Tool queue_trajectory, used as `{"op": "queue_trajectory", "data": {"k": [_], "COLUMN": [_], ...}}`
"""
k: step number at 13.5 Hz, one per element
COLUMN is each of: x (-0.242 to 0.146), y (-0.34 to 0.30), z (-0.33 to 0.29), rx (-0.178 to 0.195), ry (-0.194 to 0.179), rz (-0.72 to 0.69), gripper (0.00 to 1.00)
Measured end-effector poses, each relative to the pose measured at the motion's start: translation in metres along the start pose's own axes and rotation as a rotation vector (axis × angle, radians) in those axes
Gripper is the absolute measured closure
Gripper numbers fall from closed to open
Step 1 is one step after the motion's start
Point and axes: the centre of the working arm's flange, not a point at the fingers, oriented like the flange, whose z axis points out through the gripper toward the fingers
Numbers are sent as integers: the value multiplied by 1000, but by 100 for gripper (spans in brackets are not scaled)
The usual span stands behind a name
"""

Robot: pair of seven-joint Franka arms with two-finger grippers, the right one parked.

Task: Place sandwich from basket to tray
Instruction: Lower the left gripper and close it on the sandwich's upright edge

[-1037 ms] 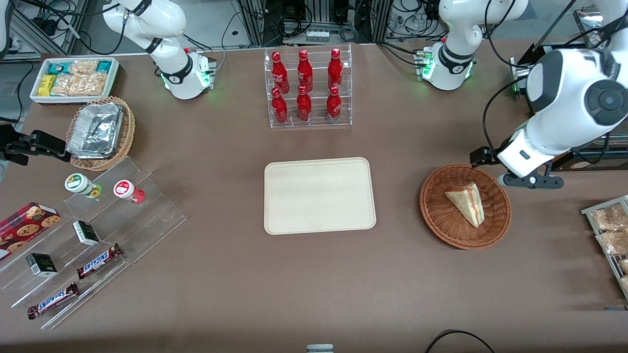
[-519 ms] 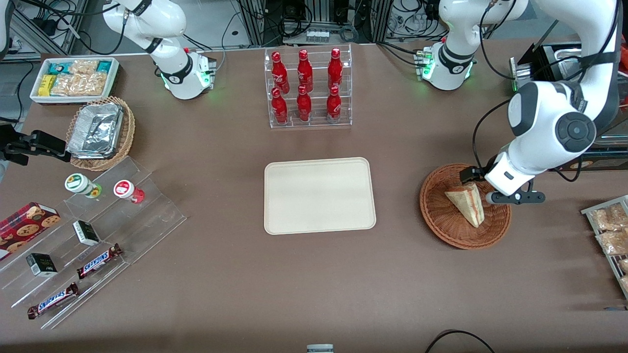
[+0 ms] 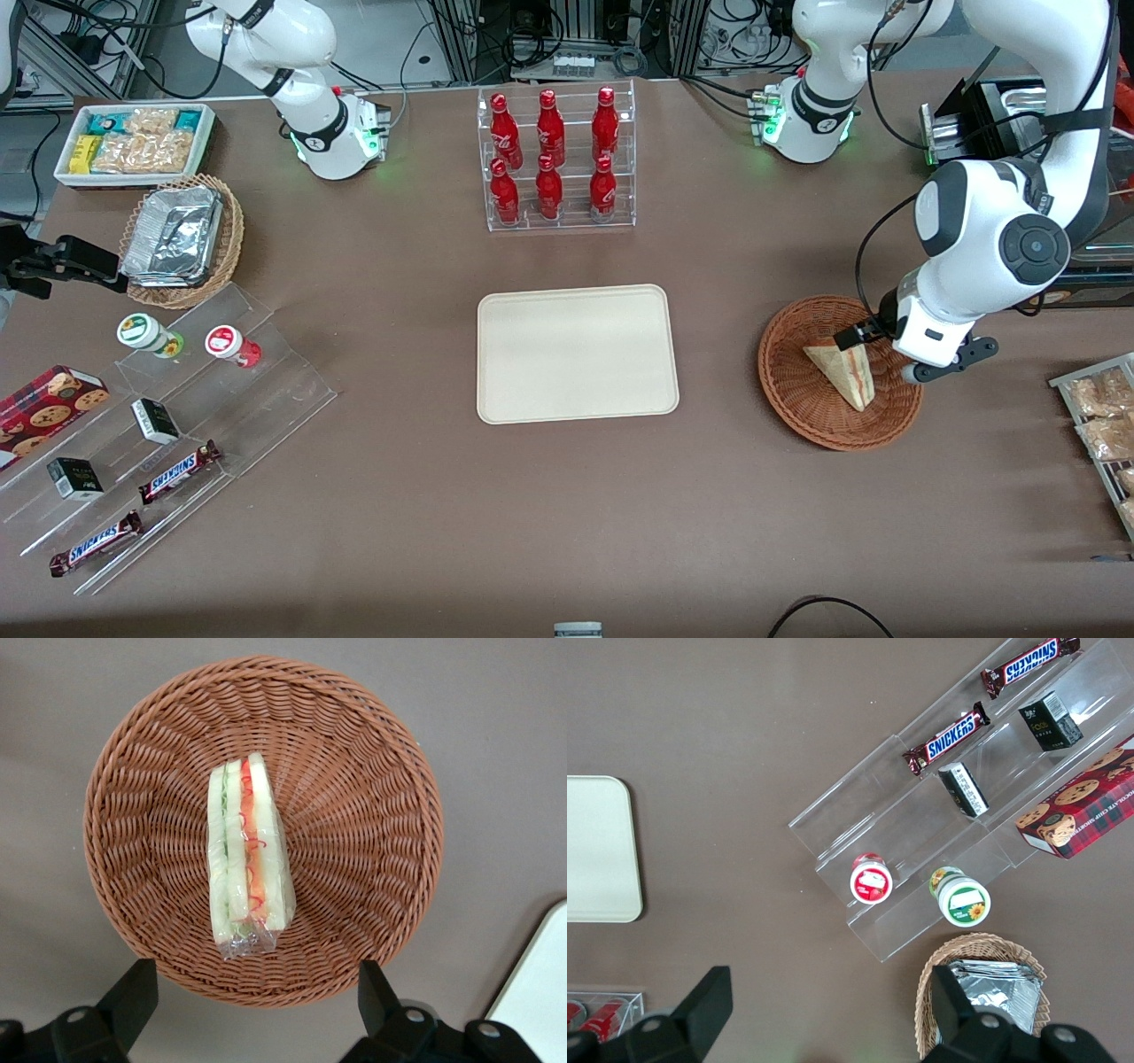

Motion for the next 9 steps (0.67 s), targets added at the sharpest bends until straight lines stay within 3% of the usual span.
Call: {"op": "queue_trajectory", "data": {"k": [9], "x": [1], "y": [-21], "z": [34], "rx": [-22], "ry": [36], "rz": [-95], "gripper": [0]}}
